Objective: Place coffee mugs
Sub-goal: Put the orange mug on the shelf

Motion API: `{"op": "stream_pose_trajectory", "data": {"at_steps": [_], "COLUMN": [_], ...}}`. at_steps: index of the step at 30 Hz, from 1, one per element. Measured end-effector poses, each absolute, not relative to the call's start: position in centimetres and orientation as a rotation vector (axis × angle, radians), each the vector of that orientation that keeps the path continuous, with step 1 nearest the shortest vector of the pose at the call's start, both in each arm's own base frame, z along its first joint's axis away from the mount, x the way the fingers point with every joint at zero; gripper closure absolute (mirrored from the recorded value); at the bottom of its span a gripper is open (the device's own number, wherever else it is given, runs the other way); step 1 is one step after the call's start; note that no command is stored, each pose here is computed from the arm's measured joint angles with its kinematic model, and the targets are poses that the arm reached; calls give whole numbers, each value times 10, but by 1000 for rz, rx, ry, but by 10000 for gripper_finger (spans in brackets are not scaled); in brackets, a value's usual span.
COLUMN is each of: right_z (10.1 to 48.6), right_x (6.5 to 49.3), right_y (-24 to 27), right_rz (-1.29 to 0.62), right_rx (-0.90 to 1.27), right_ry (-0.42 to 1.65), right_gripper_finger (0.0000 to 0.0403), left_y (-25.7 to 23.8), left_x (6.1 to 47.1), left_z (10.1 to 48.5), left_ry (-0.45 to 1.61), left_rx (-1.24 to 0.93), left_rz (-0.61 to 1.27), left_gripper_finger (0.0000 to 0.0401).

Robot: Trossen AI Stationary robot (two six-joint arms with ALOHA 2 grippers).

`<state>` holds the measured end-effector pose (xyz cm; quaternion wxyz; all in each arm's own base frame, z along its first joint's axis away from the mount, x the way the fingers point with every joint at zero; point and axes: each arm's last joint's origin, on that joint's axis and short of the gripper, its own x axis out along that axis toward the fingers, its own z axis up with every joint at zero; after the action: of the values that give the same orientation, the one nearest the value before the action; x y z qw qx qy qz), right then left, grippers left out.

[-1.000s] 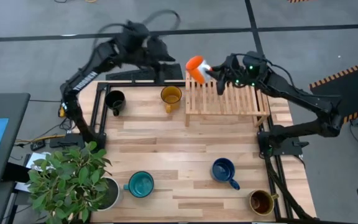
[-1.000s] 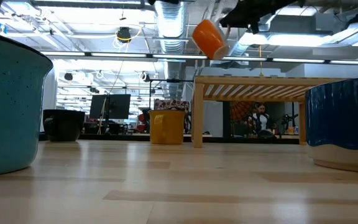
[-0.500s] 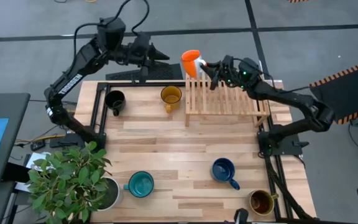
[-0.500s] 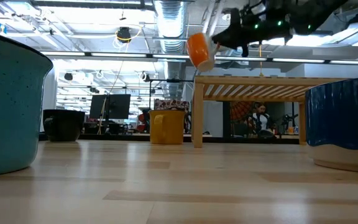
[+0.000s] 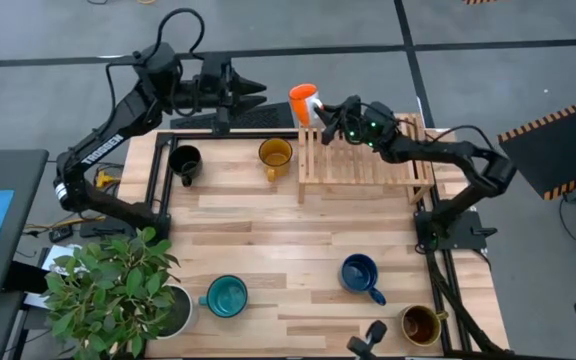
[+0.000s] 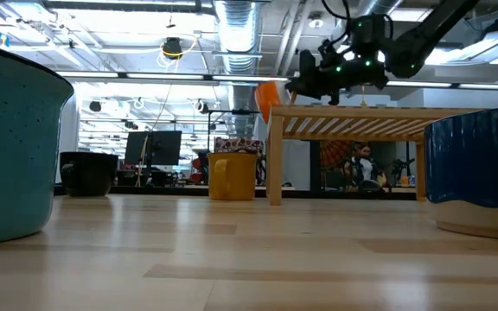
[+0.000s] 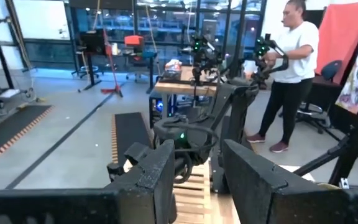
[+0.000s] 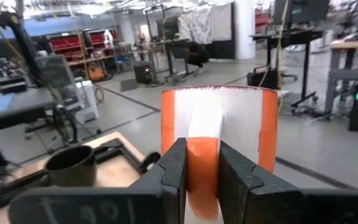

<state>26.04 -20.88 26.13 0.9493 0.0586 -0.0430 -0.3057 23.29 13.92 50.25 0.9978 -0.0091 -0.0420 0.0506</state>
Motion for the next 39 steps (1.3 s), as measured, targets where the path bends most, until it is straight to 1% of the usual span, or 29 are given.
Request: {"op": "stream_pose_trajectory", "data": {"at_steps": [6,10,15,17,25,34,39], "right_z": [259,262,260,258,255,254,258], "right_x": [261,257,253,254,258,258,253], "right_y": [-210,-208,-206,-204,-198,-197,-193], "right_rz": [-625,-630,-635,-630,-604,-601,-605], "right_rx": [95,77,92,99,114,132,111], "right_ry": [-76,-31,48,68,108,117,159], "right_gripper_finger": [320,320,290,284,295,294,293], "left_y": [136,133,132,132,132,132,132], "left_x": [235,237,238,238,238,238,238], "left_z": [503,502,502,502,502,502,501], "left_ry": [-87,-79,-79,-79,-79,-79,-75], "left_rx": [-21,-15,-11,-11,-12,-19,-21], "left_rz": [117,133,145,146,147,143,142], "left_gripper_finger": [279,279,279,279,279,279,279]}}
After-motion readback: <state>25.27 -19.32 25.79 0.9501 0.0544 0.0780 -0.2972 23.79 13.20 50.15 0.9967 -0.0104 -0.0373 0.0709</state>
